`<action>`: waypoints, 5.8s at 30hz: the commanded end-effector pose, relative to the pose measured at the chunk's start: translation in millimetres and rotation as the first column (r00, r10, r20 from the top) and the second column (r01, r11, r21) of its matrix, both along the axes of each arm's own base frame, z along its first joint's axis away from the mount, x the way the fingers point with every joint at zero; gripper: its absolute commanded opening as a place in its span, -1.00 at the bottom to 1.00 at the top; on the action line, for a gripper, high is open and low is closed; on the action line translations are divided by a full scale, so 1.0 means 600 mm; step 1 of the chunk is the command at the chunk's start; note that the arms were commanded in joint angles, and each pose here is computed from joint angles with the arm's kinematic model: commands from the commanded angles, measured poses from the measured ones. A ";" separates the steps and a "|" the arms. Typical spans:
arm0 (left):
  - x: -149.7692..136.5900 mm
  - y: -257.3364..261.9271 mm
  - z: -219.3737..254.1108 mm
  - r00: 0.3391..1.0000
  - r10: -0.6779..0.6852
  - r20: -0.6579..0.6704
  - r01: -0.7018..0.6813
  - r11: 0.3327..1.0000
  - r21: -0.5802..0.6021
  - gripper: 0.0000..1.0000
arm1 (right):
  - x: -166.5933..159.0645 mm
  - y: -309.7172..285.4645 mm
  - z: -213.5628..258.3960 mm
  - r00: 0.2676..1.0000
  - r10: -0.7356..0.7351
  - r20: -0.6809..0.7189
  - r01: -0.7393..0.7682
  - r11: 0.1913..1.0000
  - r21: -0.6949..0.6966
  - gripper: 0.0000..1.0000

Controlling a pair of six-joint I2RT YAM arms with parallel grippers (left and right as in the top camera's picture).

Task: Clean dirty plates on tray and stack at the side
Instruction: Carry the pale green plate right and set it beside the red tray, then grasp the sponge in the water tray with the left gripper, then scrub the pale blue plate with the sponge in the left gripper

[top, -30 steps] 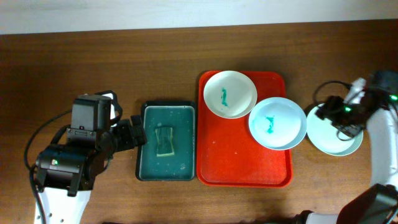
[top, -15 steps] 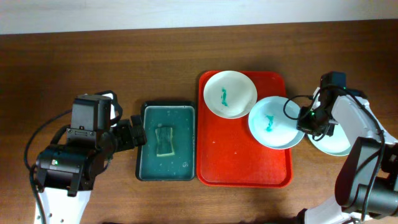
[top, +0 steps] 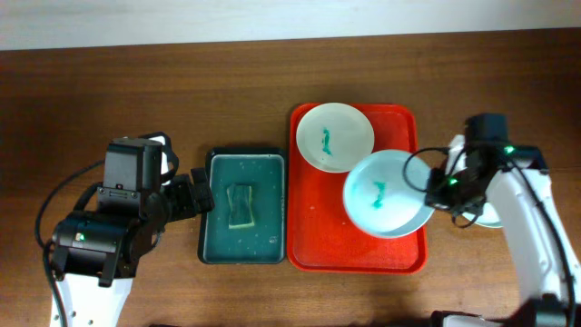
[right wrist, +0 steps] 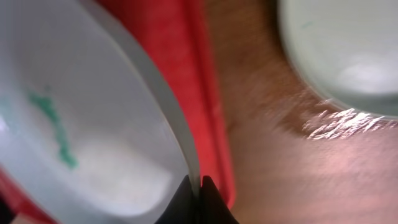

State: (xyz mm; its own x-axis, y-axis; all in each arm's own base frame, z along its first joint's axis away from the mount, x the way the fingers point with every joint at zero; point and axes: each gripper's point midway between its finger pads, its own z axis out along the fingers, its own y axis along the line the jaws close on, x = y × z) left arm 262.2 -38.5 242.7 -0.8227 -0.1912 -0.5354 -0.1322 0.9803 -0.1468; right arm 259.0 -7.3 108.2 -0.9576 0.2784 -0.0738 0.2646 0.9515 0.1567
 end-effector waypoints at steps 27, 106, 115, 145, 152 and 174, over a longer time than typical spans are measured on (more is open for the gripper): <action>0.001 -0.142 -0.403 0.783 -0.260 -0.565 0.309 0.951 -0.010 -0.28 | -0.082 0.153 0.133 0.930 0.204 0.306 -0.205 0.978 -0.028 -0.23; 0.060 -0.141 -0.286 0.851 -0.309 -0.425 0.349 0.937 0.018 -1.00 | -0.058 0.110 0.101 0.975 0.053 0.216 -0.044 0.998 -0.047 -0.09; 0.078 -0.145 -0.244 0.862 -0.307 -0.404 0.347 0.938 0.028 -1.00 | -0.045 0.089 -0.017 0.989 0.145 0.031 -0.145 0.989 -0.009 0.03; 0.011 -0.490 -0.382 0.644 -0.704 -0.298 0.651 0.709 -0.270 -1.00 | -0.031 0.127 -0.212 0.968 0.219 -0.127 -0.203 0.971 0.127 -0.85; 0.065 -0.378 -0.421 0.787 -0.436 -0.436 0.501 0.865 0.039 -1.00 | -0.034 0.126 -0.212 0.966 0.219 -0.134 -0.202 0.971 0.129 -0.85; -0.019 -0.479 -0.423 0.623 -0.598 -0.503 0.488 0.801 -0.347 -1.00 | -0.037 0.127 -0.212 0.965 0.219 -0.141 -0.201 0.971 0.132 -0.88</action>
